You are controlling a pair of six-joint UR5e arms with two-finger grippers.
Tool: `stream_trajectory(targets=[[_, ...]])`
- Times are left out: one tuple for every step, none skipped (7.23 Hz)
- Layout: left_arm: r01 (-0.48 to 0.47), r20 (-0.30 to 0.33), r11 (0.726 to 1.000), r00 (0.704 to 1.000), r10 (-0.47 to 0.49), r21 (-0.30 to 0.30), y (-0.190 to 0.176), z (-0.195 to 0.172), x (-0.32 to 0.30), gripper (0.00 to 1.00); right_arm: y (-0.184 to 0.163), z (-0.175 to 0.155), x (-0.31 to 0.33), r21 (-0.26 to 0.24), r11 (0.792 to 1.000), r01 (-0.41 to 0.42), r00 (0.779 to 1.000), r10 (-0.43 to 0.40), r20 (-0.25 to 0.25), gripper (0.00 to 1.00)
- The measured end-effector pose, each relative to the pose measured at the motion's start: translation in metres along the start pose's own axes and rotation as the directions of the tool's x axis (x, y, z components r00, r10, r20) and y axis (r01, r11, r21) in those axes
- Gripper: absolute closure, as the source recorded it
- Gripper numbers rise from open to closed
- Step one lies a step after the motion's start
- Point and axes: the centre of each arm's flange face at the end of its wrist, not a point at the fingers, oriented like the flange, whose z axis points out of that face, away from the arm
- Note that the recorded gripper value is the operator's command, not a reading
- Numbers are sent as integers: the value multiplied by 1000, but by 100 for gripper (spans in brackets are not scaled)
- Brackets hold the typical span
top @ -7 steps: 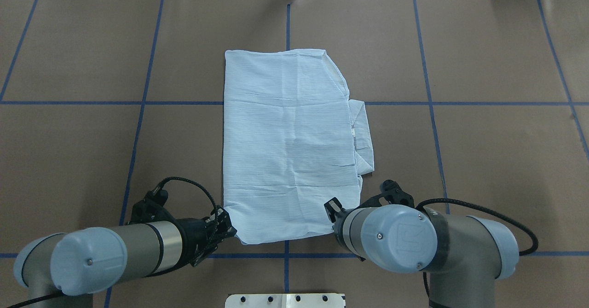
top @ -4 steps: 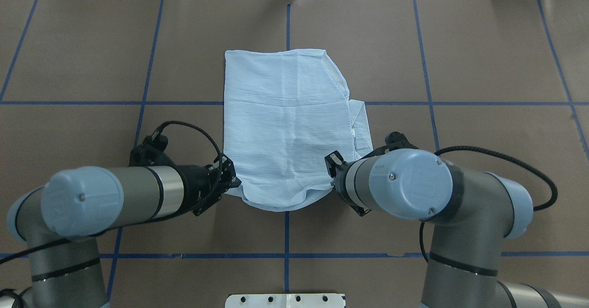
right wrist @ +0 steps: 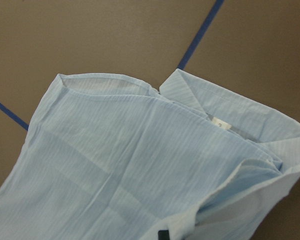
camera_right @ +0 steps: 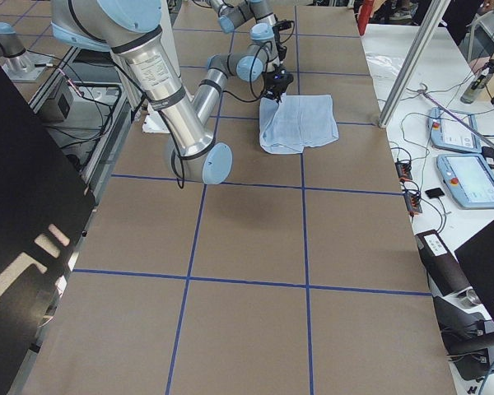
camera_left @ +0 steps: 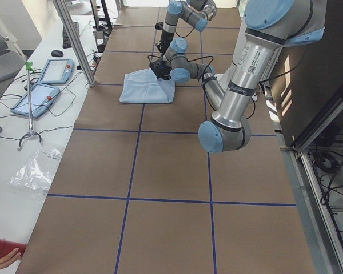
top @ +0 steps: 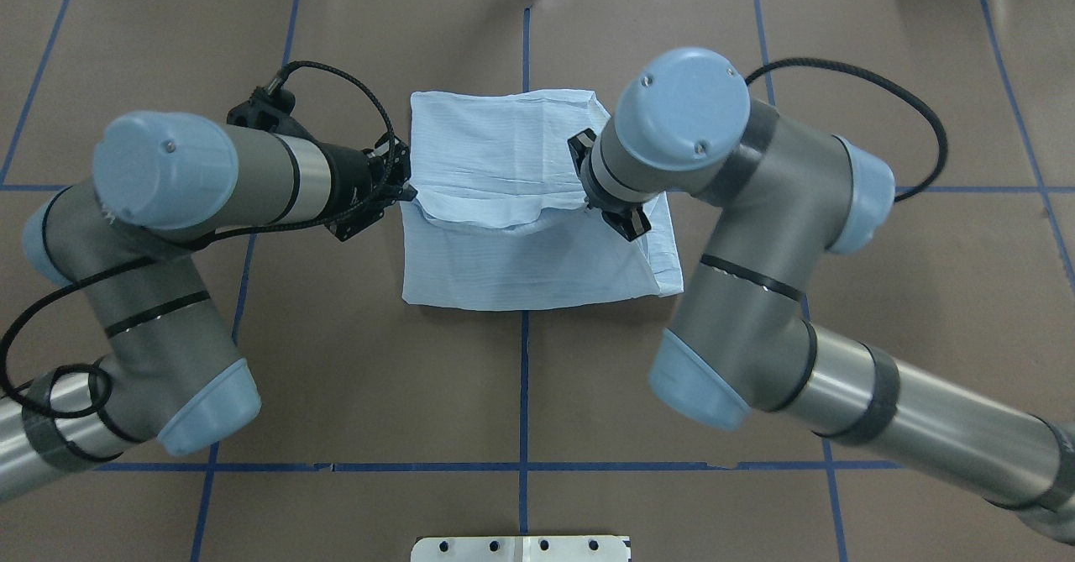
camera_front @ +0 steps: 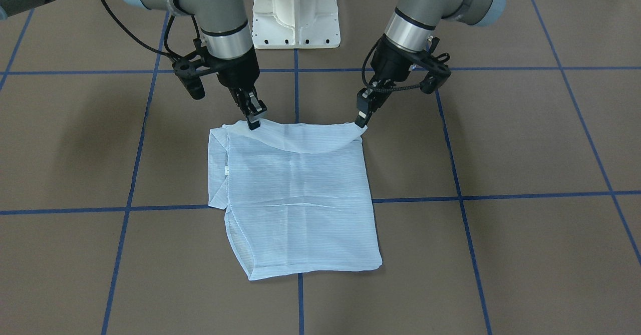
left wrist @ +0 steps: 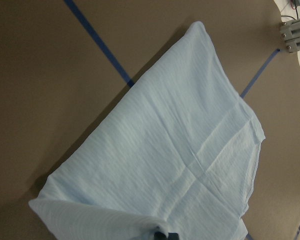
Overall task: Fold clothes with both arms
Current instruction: 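Lay the edge down on the far side and release with both grippers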
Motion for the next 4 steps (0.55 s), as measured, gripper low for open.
stream_trajectory(targets=[[-17,-6,999,1000,18,29,-23,19,15,100,-13,15,-38,2,1000,8,1000,-8,-23,100],[-29,-12,998,999,30,56,-46,41,27,100,-32,38,-71,-5,1000,14,1000,-14,-28,100],[-35,-19,996,999,37,78,-67,62,39,100,-52,60,-101,-14,1000,16,999,-16,-29,100],[-43,-22,995,999,45,95,-85,83,49,100,-68,75,-124,-14,1000,27,999,-28,-39,100]])
